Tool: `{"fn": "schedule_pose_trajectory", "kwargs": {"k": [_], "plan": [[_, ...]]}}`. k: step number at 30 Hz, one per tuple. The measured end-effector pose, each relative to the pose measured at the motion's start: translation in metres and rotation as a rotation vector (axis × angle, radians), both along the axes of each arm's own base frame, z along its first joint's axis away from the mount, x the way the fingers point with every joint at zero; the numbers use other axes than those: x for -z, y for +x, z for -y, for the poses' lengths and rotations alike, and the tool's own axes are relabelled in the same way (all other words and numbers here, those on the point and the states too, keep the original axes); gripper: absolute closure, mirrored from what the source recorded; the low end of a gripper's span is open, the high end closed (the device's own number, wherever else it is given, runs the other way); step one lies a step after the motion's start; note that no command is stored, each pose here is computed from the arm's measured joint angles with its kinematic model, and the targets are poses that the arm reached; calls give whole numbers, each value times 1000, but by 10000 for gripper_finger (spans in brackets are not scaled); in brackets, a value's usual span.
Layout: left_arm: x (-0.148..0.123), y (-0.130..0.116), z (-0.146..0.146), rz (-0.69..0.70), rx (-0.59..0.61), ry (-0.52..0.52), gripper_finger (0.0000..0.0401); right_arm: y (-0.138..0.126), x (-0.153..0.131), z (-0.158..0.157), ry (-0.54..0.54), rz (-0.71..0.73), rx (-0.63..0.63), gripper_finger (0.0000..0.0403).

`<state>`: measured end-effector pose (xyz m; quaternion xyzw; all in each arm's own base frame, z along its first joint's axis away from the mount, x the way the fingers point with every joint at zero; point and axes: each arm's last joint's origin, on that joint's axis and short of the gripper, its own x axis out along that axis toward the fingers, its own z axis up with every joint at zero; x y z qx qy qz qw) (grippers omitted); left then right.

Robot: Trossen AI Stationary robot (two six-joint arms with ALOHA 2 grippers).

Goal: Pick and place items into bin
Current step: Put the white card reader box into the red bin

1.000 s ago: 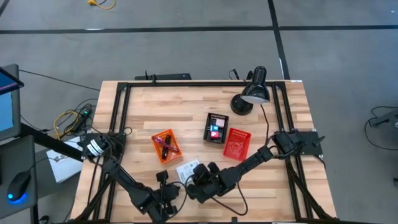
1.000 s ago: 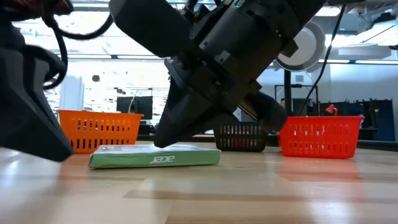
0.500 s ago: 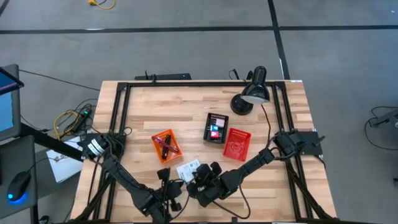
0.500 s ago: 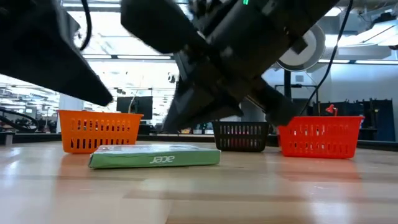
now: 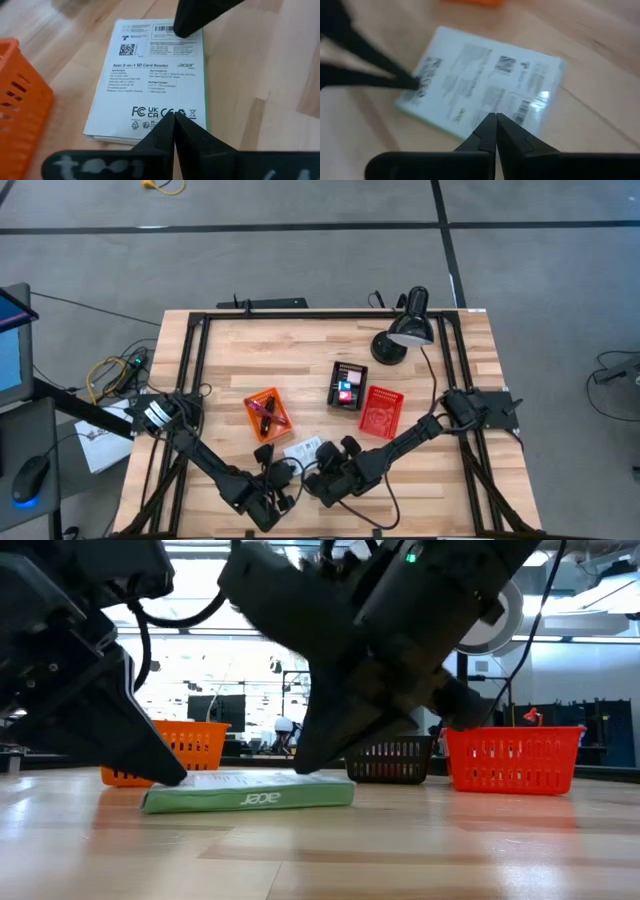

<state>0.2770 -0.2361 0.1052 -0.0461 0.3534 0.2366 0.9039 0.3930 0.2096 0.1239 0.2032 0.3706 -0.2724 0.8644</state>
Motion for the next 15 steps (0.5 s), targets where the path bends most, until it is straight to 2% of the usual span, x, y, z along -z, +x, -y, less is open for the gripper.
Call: {"fn": "schedule_pose_trajectory", "kwargs": {"k": [4, 8, 11, 15], "plan": [[6, -4, -3, 30, -17, -21, 401, 0, -10, -1, -56, -75, -156, 378], [6, -4, -3, 24, -8, -19, 401, 4, -28, 0, -43, -91, -248, 342], [6, -4, -3, 16, 1, -15, 401, 11, -41, 1, 14, -88, -287, 312], [7, -5, -2, 10, 6, -16, 401, 7, -50, 6, 88, -195, -300, 271]]}}
